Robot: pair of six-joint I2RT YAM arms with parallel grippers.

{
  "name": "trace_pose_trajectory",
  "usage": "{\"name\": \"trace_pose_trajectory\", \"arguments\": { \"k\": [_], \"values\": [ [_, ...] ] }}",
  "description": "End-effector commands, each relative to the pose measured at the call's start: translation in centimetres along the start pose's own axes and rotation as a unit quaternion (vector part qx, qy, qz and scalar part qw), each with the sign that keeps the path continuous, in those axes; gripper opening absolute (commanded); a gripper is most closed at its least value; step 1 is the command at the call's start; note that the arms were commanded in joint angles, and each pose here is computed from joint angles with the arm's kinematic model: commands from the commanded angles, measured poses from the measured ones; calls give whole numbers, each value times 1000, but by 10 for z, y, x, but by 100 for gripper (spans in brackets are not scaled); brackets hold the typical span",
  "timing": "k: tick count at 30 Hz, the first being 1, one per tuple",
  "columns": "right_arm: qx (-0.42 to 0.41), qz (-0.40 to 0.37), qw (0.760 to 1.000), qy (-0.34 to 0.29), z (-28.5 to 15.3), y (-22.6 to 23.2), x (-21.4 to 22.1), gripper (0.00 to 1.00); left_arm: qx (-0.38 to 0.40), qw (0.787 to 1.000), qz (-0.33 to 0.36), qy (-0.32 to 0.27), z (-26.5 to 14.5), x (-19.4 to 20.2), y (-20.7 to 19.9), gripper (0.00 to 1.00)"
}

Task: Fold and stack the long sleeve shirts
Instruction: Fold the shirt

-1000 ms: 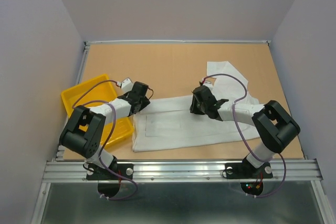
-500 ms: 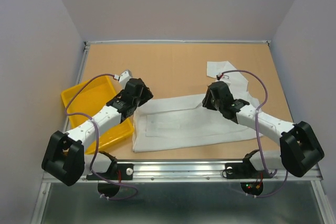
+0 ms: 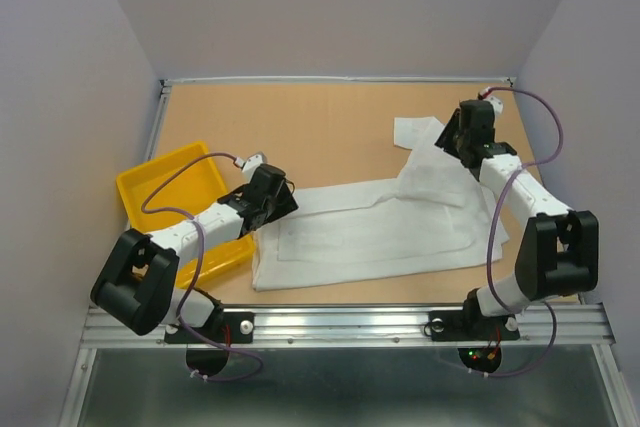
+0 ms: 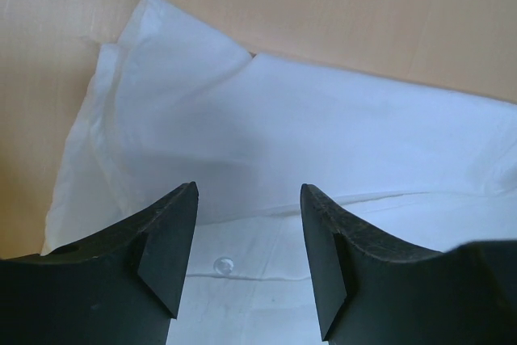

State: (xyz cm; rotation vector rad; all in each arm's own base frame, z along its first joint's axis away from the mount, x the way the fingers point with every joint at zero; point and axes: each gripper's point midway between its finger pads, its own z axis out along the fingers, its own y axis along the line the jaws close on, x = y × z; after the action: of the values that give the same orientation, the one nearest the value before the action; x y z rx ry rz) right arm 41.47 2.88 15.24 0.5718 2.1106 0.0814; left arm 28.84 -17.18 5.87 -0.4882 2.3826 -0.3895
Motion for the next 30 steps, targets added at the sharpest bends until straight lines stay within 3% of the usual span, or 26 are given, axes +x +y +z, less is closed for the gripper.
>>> {"name": "trace_pose_trajectory", "arguments": {
  "k": [1, 6, 14, 26, 30],
  "values": [
    [21, 9, 999, -30, 26, -21, -54, 50, 3, 1000, 4, 7, 1, 6, 2, 64],
    [37, 11, 999, 3, 78, -60, -65, 52, -14, 1000, 2, 20, 2, 18, 16, 64],
    [-25, -66, 996, 55, 133, -58, -50, 55, -14, 1000, 2, 19, -6, 18, 20, 64],
    [-77, -115, 985, 108, 166, -54, -12, 55, -32, 999, 11, -2, -13, 6, 25, 64],
    [-78, -117, 983, 116, 166, -56, -5, 49, -35, 999, 12, 5, -10, 11, 28, 64]
  ]
}}
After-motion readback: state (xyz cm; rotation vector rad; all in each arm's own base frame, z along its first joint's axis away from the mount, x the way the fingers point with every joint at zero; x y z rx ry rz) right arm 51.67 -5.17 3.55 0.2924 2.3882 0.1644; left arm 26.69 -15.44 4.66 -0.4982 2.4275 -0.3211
